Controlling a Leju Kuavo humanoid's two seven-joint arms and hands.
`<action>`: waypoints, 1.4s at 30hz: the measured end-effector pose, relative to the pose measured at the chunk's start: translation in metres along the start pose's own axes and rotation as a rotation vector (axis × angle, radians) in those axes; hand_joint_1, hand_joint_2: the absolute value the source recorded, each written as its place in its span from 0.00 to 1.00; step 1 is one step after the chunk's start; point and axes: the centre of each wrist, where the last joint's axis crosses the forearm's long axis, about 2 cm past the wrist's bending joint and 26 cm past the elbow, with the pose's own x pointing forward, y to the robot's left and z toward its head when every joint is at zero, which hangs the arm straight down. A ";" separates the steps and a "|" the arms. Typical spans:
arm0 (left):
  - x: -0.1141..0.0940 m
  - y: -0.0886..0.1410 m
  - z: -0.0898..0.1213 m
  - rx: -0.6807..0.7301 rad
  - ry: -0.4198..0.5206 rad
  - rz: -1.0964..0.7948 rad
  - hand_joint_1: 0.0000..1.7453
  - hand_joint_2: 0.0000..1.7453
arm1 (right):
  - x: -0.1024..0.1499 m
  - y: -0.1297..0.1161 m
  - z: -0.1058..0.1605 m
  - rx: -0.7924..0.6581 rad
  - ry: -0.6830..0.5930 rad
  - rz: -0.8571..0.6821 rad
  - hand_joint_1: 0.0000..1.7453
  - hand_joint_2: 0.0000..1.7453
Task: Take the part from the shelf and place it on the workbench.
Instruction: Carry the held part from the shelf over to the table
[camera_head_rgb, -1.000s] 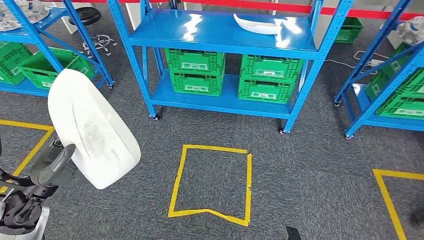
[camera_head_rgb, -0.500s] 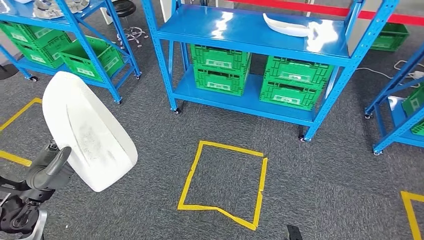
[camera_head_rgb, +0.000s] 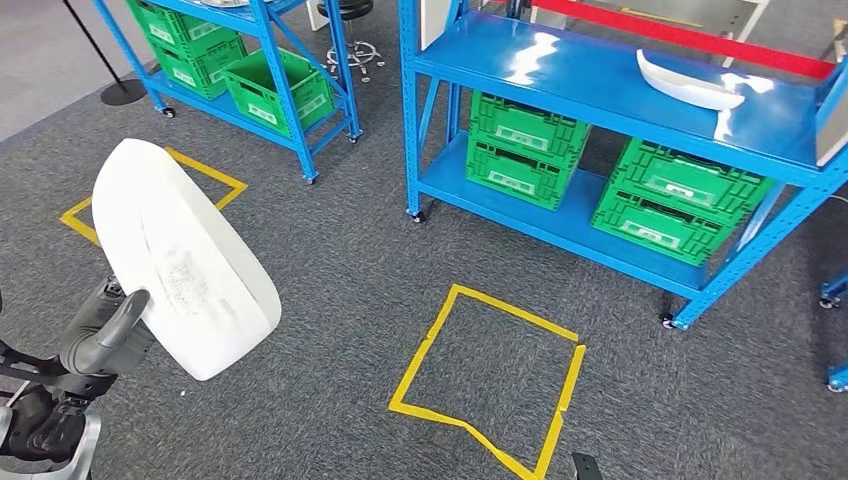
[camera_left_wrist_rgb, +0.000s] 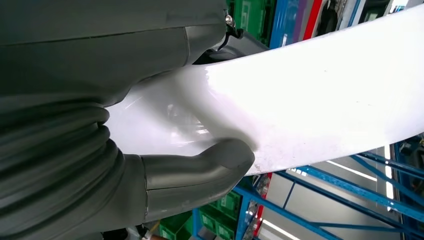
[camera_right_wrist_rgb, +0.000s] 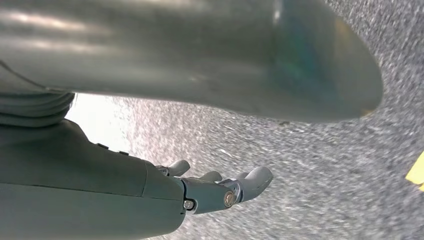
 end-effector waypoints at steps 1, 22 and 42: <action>0.000 0.000 0.000 -0.001 -0.001 0.000 1.00 1.00 | 0.000 0.000 0.000 0.000 0.000 0.001 0.00 0.00; 0.005 0.005 0.000 0.013 -0.006 -0.009 1.00 1.00 | 0.003 0.001 0.000 0.020 -0.005 0.046 0.00 0.00; 0.006 0.011 0.015 0.057 -0.006 -0.016 1.00 1.00 | 0.001 -0.001 0.000 0.027 -0.021 0.104 0.00 0.00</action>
